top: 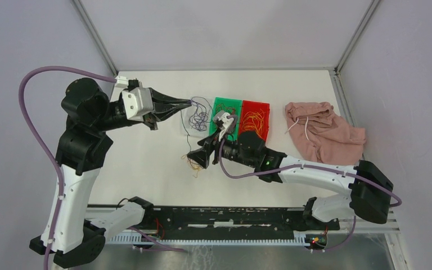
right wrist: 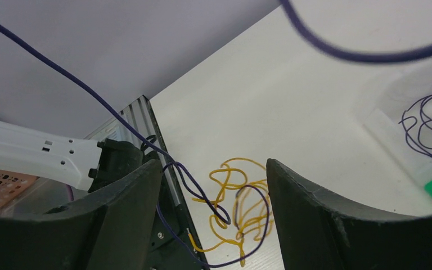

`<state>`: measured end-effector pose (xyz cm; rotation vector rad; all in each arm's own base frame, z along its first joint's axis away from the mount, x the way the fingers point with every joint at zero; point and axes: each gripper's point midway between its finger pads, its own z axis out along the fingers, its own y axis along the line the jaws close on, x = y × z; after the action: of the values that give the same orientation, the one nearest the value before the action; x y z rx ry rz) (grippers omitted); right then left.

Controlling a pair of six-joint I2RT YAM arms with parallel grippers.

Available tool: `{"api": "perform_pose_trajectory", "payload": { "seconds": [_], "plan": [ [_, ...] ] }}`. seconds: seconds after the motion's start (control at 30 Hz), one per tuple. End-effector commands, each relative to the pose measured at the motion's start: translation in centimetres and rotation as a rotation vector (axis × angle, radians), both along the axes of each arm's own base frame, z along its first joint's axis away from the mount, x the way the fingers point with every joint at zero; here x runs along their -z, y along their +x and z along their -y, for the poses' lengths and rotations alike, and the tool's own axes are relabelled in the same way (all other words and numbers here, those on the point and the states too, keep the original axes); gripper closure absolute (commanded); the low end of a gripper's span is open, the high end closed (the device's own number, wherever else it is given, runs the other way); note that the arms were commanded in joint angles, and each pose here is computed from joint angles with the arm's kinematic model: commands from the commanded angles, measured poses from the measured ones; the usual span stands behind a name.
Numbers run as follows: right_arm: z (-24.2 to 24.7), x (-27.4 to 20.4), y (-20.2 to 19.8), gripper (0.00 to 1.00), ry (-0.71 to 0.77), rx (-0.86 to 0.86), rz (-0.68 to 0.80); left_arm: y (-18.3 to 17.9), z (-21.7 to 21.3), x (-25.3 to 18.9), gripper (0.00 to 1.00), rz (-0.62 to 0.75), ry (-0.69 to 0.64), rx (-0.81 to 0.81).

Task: Untangle the cables
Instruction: Untie the cable.

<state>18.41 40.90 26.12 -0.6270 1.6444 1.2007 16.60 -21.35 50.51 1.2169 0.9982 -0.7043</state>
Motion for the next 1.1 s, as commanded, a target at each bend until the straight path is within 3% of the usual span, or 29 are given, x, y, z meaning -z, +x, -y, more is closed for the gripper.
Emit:
{"api": "perform_pose_trajectory", "payload": {
  "seconds": [0.0, 0.3, 0.57, 0.9, 1.07],
  "plan": [
    [-1.4, -2.6, -0.5, 0.26, 0.084, -0.037, 0.018, -1.0, -0.1, -2.1, 0.97, 0.062, -0.034, 0.02],
    [-1.6, -2.5, 1.8, 0.34, 0.056, 0.071, 0.052, -1.8, 0.0, -4.1, 0.97, 0.043, -0.085, 0.047],
    [-0.2, 2.2, 2.2, 0.37, -0.001, 0.131, -0.001, -2.3, -0.2, -5.7, 0.97, 0.078, -0.109, 0.05],
    [3.7, 7.2, 3.3, 0.51, -0.04, 0.303, -0.068, -2.7, -0.8, -8.5, 0.97, 0.151, -0.144, 0.013],
    [5.5, 10.1, 3.1, 0.51, -0.089, 0.349, -0.097, -2.3, -1.6, -10.2, 0.97, 0.224, -0.162, -0.048]
  ]
}}
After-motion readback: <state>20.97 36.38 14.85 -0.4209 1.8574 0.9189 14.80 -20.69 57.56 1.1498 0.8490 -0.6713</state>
